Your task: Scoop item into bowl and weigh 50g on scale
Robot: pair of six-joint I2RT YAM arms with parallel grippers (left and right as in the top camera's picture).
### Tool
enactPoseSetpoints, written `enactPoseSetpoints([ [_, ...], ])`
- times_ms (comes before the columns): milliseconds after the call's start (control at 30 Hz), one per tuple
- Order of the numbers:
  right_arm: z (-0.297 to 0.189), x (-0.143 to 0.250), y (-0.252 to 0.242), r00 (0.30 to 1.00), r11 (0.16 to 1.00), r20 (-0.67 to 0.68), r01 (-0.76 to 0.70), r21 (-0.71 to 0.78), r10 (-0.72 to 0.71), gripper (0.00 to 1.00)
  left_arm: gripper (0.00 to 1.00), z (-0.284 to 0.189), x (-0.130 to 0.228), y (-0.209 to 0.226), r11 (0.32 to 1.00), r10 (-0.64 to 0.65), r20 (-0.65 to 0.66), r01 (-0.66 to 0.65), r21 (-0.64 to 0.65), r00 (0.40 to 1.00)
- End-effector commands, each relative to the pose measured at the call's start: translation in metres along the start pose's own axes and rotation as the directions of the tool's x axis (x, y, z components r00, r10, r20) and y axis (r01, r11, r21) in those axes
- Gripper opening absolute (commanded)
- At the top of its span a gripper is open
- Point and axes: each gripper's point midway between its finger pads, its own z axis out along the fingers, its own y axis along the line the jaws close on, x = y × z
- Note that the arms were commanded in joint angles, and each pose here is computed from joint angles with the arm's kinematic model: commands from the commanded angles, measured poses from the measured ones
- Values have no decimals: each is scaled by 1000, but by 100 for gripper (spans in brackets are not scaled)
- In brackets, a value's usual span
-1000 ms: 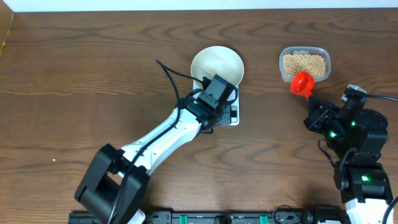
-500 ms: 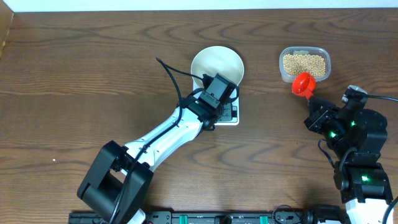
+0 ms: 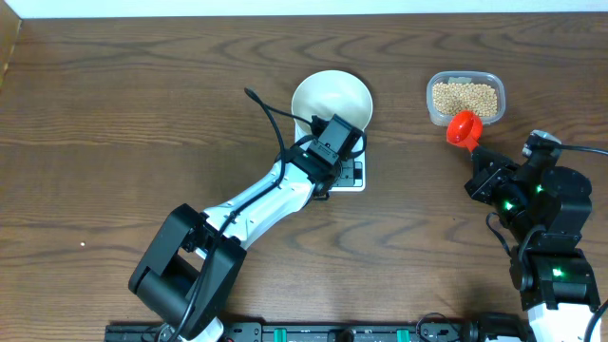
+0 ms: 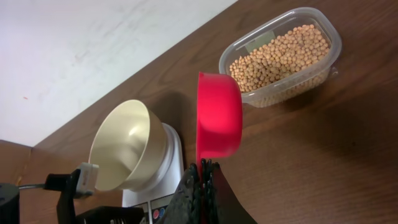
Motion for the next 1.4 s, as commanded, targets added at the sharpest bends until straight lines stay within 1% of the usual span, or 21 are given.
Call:
enactPoseSetpoints([
  [0, -2, -3, -3, 1000, 1000, 16, 16, 12, -16, 1, 7, 8, 4, 10, 999, -3, 3, 3, -54, 1000],
  [333, -2, -1, -4, 1000, 1000, 8, 24, 18, -25, 1, 7, 22, 10, 14, 998, -2, -19, 0, -68, 1000],
  [1367, -2, 0, -7, 1000, 999, 8, 22, 34, -22, 1, 7, 26, 15, 10, 998, 8, -29, -10, -61, 1000],
])
